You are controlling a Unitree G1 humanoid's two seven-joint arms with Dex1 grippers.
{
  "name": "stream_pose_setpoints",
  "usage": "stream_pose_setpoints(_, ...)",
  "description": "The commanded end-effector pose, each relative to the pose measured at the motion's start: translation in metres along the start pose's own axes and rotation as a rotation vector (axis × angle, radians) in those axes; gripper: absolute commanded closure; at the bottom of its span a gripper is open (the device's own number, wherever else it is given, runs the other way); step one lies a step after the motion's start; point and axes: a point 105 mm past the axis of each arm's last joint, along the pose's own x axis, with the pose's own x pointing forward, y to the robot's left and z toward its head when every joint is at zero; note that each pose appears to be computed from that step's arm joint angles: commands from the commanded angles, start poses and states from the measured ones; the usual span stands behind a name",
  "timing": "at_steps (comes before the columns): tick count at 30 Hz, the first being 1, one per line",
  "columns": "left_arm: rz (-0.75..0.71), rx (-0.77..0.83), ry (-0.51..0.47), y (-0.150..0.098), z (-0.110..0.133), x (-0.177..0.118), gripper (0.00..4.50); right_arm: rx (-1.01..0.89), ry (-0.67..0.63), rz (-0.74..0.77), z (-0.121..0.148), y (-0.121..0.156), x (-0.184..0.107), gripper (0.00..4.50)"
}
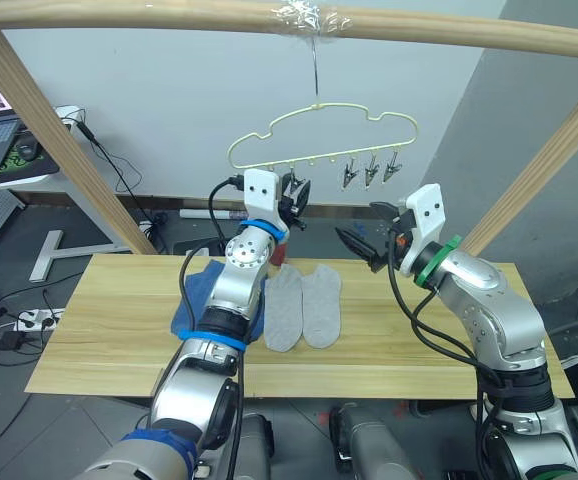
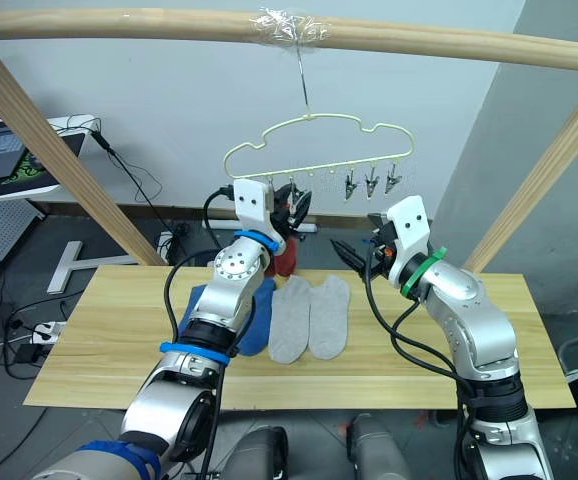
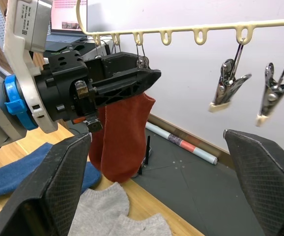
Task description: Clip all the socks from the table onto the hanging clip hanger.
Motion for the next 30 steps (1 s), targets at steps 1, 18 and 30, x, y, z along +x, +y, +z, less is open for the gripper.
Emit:
stream_pose_setpoints(1, -0.007, 0.03, -0.064, -0.0012, 0.0198, 0.0063, 2.66, -0.021, -0.05, -0.004, 0.0139, -0.0004, -0.0035, 0.0)
stream_pose_setpoints(18, -0.002, 0.033, -0.058, 0.0005, 0.0177, 0.0051, 2.66, -0.023, -0.052, 0.004, 0.0148, 0.0008, -0.0029, 0.0)
stream_pose_setpoints(30, 0.005, 0.071, -0.028, 0.0045, 0.0113, 0.0054, 2.66, -0.023, -0.052, 0.003, 0.0148, 0.0009, -0.003, 0.0)
